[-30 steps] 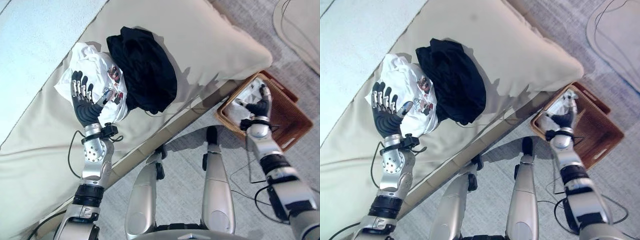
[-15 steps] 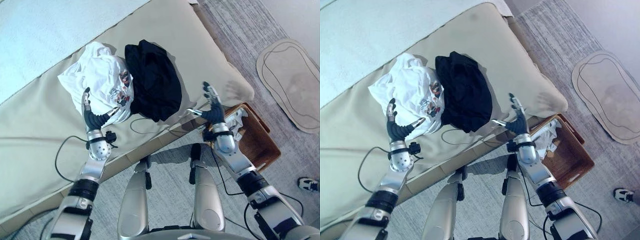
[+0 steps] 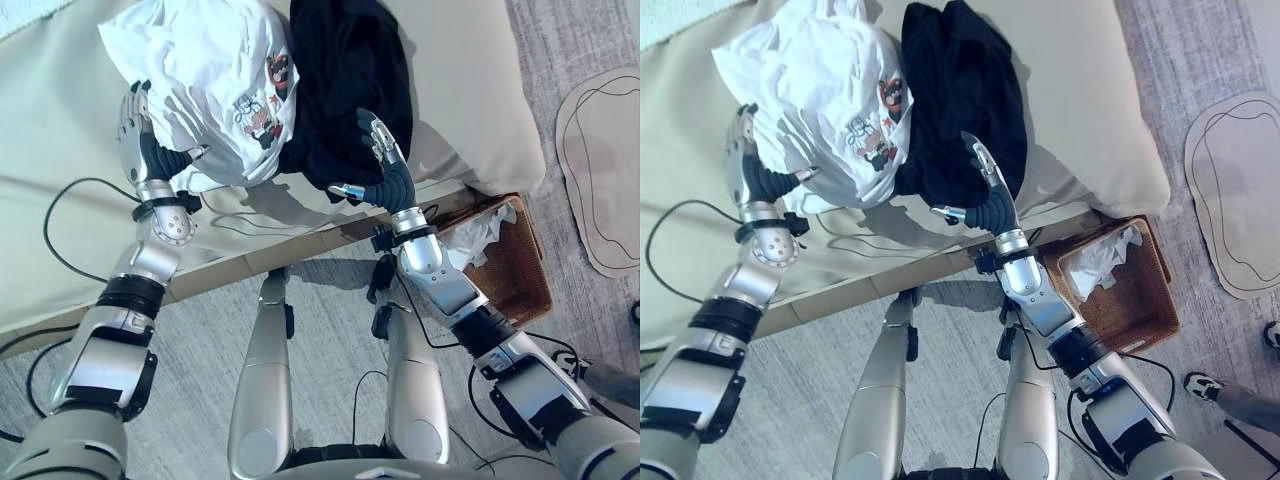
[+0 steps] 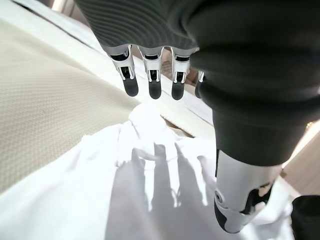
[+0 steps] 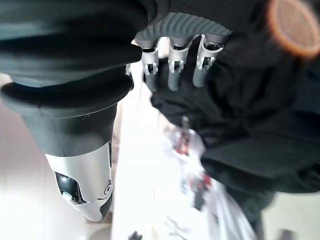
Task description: Pick up clothes into the bucket
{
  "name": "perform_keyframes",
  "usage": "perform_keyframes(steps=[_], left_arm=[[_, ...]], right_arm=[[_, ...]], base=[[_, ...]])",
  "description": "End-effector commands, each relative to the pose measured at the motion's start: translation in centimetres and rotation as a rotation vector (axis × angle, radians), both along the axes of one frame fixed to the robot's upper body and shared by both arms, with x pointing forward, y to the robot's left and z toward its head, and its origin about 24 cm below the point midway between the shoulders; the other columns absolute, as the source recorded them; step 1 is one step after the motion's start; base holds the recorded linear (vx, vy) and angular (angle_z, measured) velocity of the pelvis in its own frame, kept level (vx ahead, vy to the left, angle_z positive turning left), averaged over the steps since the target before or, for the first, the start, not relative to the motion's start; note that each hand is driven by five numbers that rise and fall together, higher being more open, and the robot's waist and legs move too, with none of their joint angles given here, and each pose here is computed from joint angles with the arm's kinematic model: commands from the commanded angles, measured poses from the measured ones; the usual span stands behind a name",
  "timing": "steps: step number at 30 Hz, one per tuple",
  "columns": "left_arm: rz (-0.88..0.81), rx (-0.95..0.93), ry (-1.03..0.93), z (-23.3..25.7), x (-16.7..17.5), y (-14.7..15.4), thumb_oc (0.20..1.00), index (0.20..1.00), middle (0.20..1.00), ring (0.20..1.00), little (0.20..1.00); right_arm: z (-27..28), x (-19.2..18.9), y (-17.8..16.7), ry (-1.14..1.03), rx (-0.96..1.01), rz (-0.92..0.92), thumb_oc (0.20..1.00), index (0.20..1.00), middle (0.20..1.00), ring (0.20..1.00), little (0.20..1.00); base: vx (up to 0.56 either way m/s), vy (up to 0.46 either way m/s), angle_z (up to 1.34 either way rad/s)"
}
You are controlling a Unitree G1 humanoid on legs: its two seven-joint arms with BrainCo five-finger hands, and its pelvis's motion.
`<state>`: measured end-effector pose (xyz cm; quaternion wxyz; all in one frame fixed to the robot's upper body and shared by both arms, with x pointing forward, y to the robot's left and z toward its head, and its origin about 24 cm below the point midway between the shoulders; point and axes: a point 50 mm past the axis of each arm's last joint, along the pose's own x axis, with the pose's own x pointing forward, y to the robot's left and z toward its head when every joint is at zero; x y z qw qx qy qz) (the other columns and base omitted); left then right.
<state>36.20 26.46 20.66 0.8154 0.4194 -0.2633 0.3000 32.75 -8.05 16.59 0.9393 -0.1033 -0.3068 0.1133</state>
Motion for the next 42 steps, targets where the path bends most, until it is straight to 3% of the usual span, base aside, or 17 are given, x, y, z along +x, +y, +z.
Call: perform_keyframes(steps=[1,9,22,28,29,30,42], left_arm=[[0.031,0.076,-0.117,3.8,-0.2,0.5,1.0,1.0,1.0,1.0,1.0],[0.068,0.236,-0.109,6.1,0.8,-0.4,1.0,1.0,1.0,1.0,1.0],[-0.037,0.622,-0.022,6.9,1.4,-3.4,1.0,1.0,1.0,1.0,1.0],[-0.026,0.814,0.173,5.4,2.7,-4.1,1.0,1.0,1.0,1.0,1.0],[-0.025,0.817,0.194,5.1,2.8,-4.0,0.674,0.674,0.674,0.674,0.674],[-0.018,0.811,0.242,4.4,3.0,-3.7,0.2,0.2,0.2,0.2,0.2],[0.027,0.738,0.336,1.6,2.8,-1.8,0.2,0.2,0.2,0.2,0.2]], right_arm=[[1.7,-1.5,0.8,-0.104,0.08,0.072,1.0,1.0,1.0,1.0,1.0],[1.2,-1.8,0.9,-0.1,0.06,0.097,1.0,1.0,1.0,1.0,1.0],[1.5,-2.3,-0.7,-0.126,0.069,0.105,1.0,1.0,1.0,1.0,1.0],[2.1,-2.4,-1.6,-0.144,0.058,0.101,1.0,1.0,1.0,1.0,1.0],[2.0,-2.4,-1.7,-0.139,0.061,0.098,1.0,1.0,1.0,1.0,1.0],[1.7,-2.3,-2.0,-0.125,0.068,0.086,1.0,1.0,1.0,1.0,1.0],[0.5,-1.9,-2.9,-0.069,0.083,0.04,1.0,1.0,1.0,1.0,1.0]], base=[[-0.03,0.044,0.07],[-0.03,0.054,0.01],[0.0,0.038,-0.05],[0.01,0.022,-0.06],[0.01,0.027,-0.04],[0.0,0.0,0.0],[0.0,0.0,0.0]])
